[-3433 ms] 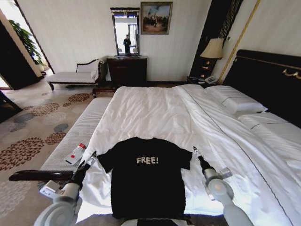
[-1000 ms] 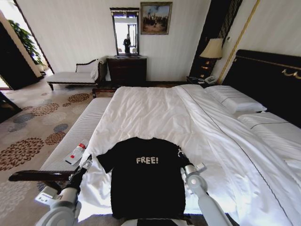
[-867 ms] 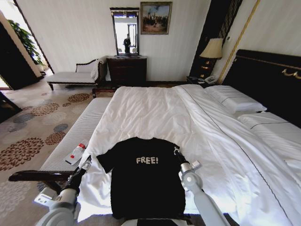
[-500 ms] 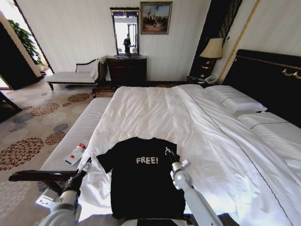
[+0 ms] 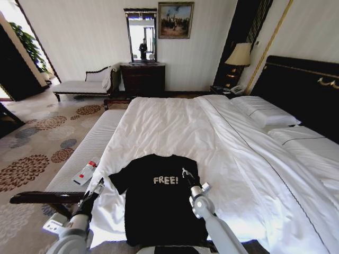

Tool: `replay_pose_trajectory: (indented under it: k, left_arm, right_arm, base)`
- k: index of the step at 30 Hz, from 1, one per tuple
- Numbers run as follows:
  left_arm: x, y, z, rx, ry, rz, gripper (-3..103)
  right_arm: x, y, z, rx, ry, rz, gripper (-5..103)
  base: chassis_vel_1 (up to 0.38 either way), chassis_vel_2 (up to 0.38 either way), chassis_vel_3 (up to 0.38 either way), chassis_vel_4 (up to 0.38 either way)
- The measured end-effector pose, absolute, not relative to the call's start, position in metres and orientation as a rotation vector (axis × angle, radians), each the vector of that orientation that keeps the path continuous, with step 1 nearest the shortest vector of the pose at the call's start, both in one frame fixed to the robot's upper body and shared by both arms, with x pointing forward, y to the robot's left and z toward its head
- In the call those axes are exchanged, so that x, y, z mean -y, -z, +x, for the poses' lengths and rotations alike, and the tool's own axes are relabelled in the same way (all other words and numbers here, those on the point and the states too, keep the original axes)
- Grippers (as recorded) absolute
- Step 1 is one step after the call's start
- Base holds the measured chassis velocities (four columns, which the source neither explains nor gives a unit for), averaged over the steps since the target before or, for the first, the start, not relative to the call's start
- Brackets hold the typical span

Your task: Fold the clothes on the bed.

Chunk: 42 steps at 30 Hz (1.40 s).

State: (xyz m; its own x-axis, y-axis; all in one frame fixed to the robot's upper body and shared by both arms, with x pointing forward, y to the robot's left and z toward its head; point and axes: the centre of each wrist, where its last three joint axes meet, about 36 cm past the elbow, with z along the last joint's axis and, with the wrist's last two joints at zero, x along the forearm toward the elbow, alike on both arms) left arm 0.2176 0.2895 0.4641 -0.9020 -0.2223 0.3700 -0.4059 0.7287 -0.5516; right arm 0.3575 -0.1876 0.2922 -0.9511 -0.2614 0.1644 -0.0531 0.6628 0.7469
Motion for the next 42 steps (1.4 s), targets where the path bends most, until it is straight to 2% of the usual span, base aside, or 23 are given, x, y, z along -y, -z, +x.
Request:
replay_pose_trajectory:
  k: [1,6,8,10,11,14,16,19,20,25,29,42]
  left_arm:
    - [-0.289,-0.464,0.218,2.654,-0.942,0.494,100]
    - [-0.289,-0.466,0.216,2.656,-0.938,0.493,100]
    - [-0.289,-0.466,0.216,2.656,-0.938,0.494,100]
    - [-0.289,-0.465,0.215,2.654,-0.939,0.497,100]
    - [-0.289,-0.465,0.214,2.653,-0.939,0.499,100]
    - [-0.288,-0.465,0.214,2.653,-0.939,0.499,100]
    - [-0.288,-0.465,0.214,2.654,-0.941,0.498,100]
    - [-0.287,-0.464,0.215,2.654,-0.941,0.498,100]
    - [-0.286,-0.463,0.215,2.652,-0.939,0.498,100]
    - [-0.283,-0.46,0.215,2.647,-0.926,0.503,100]
    - [-0.283,-0.459,0.214,2.646,-0.922,0.511,100]
    - [-0.285,-0.453,0.216,2.638,-0.925,0.534,100]
  right_arm:
    - [0.188,-0.292,0.358,2.623,1.166,0.253,25]
    - [0.196,-0.332,0.342,2.586,1.325,0.174,52]
    - [0.201,-0.336,0.343,2.584,1.336,0.133,52]
    - [0.215,-0.345,0.344,2.567,1.359,0.011,63]
    - [0.222,-0.347,0.343,2.544,1.354,-0.066,68]
    - [0.229,-0.348,0.34,2.507,1.323,-0.166,74]
    - [0.232,-0.347,0.33,2.472,1.3,-0.227,84]
    - [0.229,-0.347,0.323,2.458,1.302,-0.222,90]
    - [0.222,-0.348,0.317,2.452,1.303,-0.196,98]
    - [0.194,-0.341,0.31,2.521,1.199,-0.057,100]
    - [0.179,-0.337,0.308,2.508,1.202,-0.017,100]
    - [0.178,-0.325,0.303,2.356,1.328,-0.273,100]
  base:
    - [0.0,0.0,0.0,0.0]
    - [0.0,0.0,0.0,0.0]
    - [0.0,0.0,0.0,0.0]
    - [0.0,0.0,0.0,0.0]
    - [0.0,0.0,0.0,0.0]
    - [0.0,0.0,0.0,0.0]
    - [0.0,0.0,0.0,0.0]
    - [0.0,0.0,0.0,0.0]
    - [0.0,0.0,0.0,0.0]
    - [0.0,0.0,0.0,0.0]
    - [0.0,0.0,0.0,0.0]
    - [0.0,0.0,0.0,0.0]
